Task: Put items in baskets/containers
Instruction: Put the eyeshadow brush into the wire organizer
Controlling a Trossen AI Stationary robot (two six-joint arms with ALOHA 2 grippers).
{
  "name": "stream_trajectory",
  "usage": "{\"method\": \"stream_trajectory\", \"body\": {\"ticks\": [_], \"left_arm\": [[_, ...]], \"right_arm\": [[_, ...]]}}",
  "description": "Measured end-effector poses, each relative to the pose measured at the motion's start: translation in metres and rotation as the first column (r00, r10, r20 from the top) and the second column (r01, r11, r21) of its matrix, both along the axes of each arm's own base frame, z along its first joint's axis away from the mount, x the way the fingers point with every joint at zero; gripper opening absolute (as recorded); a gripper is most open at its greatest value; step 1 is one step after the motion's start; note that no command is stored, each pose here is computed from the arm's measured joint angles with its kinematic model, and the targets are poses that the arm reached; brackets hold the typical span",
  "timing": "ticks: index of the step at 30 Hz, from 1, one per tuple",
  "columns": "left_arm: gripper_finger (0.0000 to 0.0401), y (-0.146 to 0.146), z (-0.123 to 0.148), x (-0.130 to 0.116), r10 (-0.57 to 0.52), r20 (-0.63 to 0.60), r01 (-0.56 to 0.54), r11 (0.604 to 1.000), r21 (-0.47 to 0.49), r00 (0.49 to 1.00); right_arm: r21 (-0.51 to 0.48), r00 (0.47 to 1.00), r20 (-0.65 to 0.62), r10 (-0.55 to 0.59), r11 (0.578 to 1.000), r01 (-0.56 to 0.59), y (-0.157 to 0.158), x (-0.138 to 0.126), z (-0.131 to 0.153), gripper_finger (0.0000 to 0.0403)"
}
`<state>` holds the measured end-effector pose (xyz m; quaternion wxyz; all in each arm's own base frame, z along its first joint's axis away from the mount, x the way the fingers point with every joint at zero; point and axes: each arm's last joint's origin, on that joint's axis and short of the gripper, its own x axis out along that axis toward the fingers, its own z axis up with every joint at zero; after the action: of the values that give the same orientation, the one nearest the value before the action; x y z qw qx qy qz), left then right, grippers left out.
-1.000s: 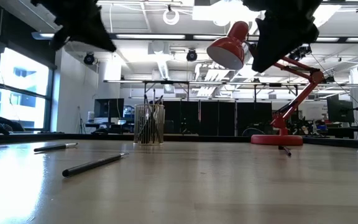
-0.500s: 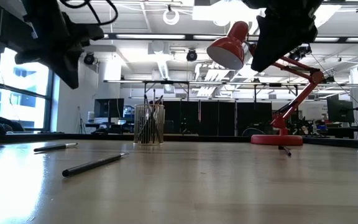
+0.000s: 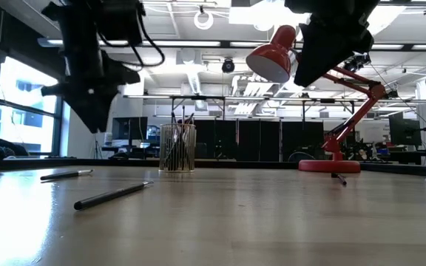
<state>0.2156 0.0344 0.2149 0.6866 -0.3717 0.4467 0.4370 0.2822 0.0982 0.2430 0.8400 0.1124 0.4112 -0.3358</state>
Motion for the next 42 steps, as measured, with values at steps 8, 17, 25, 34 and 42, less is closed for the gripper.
{"method": "stream_trajectory", "body": {"ticks": [8,17,25,34,42], "left_arm": [[0.0145,0.016,-0.022,0.007,0.106,-0.090,-0.116,0.986,-0.117,0.990],[0.0147,0.033,-0.047,0.016,0.146,-0.149,-0.177,0.960,-0.219,0.978],[0.0147,0.034,-0.055,0.023,0.137,-0.144,-0.169,0.957,-0.235,0.980],[0.0147,0.033,-0.069,0.023,0.131,-0.178,-0.175,0.950,-0.259,0.975],[0.0147,0.034,-0.070,0.024,0.136,-0.175,-0.177,0.954,-0.241,0.975]], "right_arm": [[0.000,1.000,0.000,-0.001,1.000,0.001,0.000,0.000,0.000,0.0087],[0.002,1.000,-0.002,0.000,1.000,0.000,0.000,0.000,0.000,0.0087],[0.004,1.000,-0.008,0.007,1.000,-0.007,0.000,0.000,0.000,0.0087],[0.009,1.000,-0.010,0.008,1.000,-0.008,0.000,0.000,0.000,0.0087],[0.017,1.000,-0.016,0.012,1.000,-0.011,0.000,0.000,0.000,0.0087]]}}
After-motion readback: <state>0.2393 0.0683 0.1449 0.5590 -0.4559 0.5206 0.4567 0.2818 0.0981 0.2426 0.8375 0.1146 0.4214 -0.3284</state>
